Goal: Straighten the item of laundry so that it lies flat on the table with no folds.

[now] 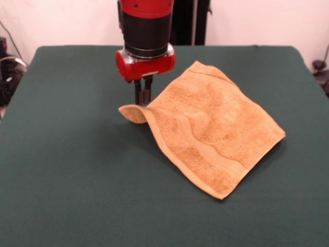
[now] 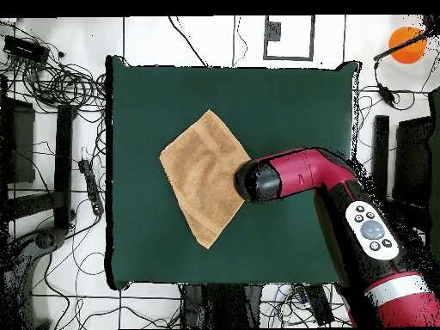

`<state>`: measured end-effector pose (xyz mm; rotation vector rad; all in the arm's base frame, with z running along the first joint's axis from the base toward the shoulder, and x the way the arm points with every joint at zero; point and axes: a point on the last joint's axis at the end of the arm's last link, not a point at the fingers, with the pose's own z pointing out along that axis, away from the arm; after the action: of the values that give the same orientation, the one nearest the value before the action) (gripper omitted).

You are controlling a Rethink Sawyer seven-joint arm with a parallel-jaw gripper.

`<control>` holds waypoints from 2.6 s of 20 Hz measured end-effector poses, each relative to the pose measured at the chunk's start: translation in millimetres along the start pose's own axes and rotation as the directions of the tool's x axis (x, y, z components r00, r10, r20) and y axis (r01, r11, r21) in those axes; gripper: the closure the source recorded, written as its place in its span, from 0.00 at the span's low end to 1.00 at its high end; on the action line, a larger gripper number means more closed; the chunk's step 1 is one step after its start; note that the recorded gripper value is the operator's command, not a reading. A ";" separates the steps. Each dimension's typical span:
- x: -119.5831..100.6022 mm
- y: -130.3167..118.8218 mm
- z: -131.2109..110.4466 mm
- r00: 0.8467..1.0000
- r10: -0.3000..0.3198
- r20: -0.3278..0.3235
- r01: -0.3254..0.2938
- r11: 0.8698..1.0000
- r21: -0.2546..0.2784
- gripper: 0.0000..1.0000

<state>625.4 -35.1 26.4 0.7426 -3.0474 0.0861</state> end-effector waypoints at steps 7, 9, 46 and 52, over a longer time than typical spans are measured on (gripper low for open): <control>0.0 0.0 0.0 1.000 0.000 0.000 0.000 1.000 0.000 1.00; 0.0 0.0 0.0 1.000 0.000 0.000 0.000 1.000 0.000 1.00; 0.2 -1.1 -0.8 1.000 0.001 0.000 -0.001 1.000 0.002 0.00; 2.3 -0.8 3.0 1.000 0.005 -0.003 -0.005 1.000 -0.006 0.00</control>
<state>623.8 -37.1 23.5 0.7341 -3.0454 0.0785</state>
